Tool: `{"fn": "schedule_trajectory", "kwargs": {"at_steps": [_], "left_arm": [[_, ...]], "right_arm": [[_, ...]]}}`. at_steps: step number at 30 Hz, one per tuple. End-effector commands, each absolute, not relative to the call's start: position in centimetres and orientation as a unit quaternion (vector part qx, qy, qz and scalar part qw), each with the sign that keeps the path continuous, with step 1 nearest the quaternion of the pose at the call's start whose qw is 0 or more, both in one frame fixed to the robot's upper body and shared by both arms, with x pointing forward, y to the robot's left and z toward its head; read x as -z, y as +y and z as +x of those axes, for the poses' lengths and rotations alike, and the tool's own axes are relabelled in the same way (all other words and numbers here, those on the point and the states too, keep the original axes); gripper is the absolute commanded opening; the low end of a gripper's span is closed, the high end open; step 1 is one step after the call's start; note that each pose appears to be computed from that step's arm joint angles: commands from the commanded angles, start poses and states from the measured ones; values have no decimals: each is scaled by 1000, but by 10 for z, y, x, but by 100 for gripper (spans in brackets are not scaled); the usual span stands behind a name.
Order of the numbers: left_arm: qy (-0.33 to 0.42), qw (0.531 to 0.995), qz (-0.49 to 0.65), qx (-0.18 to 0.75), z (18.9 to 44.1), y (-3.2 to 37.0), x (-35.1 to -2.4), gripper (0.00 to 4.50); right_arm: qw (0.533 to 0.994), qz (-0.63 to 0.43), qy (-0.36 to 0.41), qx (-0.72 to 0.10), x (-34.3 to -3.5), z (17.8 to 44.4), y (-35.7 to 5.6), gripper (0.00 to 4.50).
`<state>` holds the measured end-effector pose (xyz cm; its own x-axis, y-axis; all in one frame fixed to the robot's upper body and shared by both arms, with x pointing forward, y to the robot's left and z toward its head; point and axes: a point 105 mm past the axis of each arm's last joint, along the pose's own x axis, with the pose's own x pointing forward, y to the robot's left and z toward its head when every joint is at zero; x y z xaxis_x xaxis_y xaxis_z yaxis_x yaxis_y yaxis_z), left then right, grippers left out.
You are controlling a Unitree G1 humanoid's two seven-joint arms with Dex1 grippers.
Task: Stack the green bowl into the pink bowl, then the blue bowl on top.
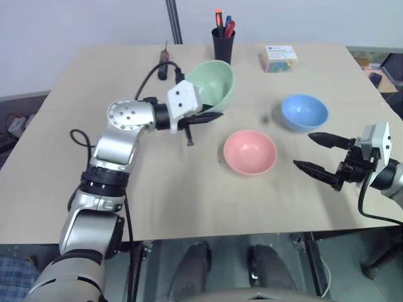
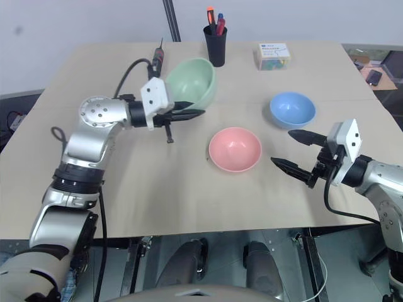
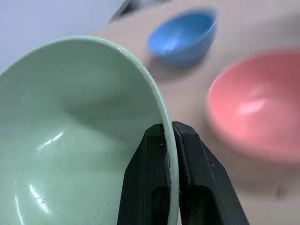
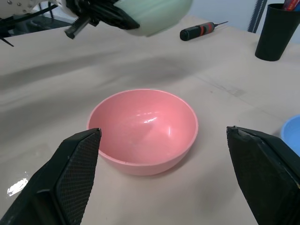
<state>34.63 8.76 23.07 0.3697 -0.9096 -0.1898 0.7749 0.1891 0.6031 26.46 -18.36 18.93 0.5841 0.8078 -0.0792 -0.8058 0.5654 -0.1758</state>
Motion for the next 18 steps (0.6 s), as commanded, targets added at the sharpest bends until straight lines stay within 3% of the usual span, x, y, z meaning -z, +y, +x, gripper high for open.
{"fn": "schedule_trajectory", "kwargs": {"at_steps": [1, 9, 18], "left_arm": [[-139, 670, 333, 649, 303, 56, -240, 4], [-107, 549, 363, 745, 274, 39, -212, 4], [-106, 514, 381, 761, 276, 29, -205, 4]], "right_arm": [[881, -117, -22, -459, -198, 264, -183, 450], [880, -120, -22, -460, -197, 265, -185, 450], [883, -119, -23, -454, -196, 262, -186, 450]]}}
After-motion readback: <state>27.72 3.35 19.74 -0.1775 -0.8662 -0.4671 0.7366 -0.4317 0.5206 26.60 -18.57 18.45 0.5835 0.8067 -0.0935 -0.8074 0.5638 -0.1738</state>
